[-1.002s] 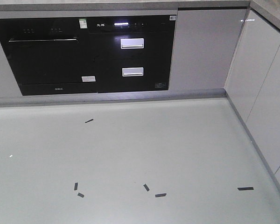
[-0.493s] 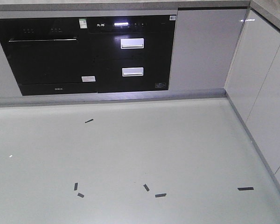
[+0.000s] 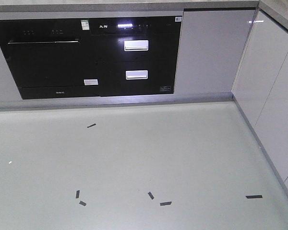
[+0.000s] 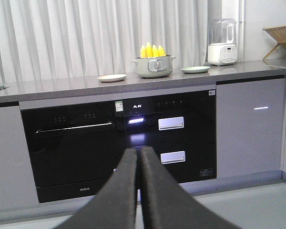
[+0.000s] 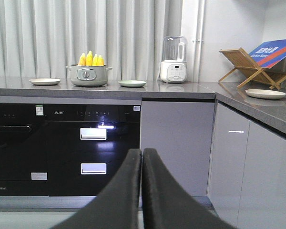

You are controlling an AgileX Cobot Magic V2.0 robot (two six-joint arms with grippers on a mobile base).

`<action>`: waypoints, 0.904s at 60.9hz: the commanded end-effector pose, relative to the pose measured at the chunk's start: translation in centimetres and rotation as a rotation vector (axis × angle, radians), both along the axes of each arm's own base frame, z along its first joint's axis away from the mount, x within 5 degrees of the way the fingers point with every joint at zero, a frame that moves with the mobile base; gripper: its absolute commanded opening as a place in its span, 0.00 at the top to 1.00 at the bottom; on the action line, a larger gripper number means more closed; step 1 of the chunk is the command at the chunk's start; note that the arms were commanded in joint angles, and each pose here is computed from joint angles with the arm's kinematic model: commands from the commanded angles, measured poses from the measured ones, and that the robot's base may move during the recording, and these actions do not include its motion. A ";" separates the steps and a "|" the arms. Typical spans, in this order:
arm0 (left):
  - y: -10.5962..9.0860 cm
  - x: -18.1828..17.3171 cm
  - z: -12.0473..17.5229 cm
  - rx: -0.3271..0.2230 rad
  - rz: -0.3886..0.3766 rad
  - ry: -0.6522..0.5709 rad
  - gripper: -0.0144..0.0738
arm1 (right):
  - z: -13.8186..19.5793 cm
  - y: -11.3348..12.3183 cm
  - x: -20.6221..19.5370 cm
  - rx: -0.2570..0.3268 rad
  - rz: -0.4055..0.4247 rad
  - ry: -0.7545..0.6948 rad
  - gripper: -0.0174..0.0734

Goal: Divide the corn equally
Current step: 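Drive the base forward toward the counter with the pot and plates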

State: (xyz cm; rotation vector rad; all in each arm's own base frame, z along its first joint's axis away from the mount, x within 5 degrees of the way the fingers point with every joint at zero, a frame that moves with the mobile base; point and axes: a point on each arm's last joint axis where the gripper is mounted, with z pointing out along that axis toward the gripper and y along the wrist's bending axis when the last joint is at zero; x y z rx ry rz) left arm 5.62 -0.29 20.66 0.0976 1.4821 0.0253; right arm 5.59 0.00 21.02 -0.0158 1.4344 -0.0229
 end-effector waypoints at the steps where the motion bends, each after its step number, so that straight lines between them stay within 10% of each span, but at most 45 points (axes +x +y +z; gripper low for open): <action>1: -0.1 -0.2 0.3 -0.016 -0.016 -0.075 0.84 | 0.3 0.0 -0.1 -0.015 0.002 -0.069 0.82; 55: -0.1 -0.2 0.3 -0.016 -0.016 -0.075 0.84 | 0.3 0.0 -0.1 -0.015 0.002 -0.069 0.82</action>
